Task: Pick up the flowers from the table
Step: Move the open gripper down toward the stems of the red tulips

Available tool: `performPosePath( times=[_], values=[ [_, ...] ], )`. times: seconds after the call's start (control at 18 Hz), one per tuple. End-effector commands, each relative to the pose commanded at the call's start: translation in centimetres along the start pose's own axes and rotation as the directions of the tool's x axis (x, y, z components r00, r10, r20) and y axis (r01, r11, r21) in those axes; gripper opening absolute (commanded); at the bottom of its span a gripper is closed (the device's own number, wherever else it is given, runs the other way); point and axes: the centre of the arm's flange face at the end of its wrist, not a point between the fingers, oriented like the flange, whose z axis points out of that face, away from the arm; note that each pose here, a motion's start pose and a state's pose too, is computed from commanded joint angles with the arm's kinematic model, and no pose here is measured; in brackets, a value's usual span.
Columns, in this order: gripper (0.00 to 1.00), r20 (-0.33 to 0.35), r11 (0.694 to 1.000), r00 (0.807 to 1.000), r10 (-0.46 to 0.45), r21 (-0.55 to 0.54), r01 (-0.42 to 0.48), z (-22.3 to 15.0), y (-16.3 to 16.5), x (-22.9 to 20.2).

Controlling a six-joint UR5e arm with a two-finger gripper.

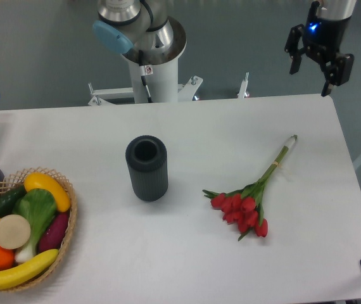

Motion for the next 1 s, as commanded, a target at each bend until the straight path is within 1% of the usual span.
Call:
performPosePath(
  times=[0.11, 0.22, 0.44, 0.56, 0.67, 0.72, 0.89, 1.0],
  values=[
    [1.00, 0.020, 1.000, 1.000, 0.010, -0.008, -0.010, 0.1, 0.2, -0.4],
    [1.00, 0.023, 1.000, 1.000, 0.009, -0.014, -0.008, 0.2, 0.2, -0.5],
    [1.00, -0.016, 0.999, 1.000, -0.006, -0.035, 0.006, 2.1, 0.6, -0.4],
    [1.00, -0.021, 0.999, 0.999, -0.038, -0.027, 0.038, 3.0, 0.5, -0.5],
    [1.00, -0.022, 0.994, 0.994, -0.103, -0.024, 0.103, 4.1, 0.5, -0.5],
    [1.00, -0.025, 0.992, 0.992, -0.125, -0.022, 0.125, 4.8, 0.0, -0.5],
    [1.00, -0.016, 0.986, 0.986, -0.168, -0.021, 0.168, 6.7, -1.1, -0.2],
    [1.00, -0.030, 0.982, 0.981, -0.189, -0.015, 0.189, 8.1, -1.6, 0.0]
  ],
)
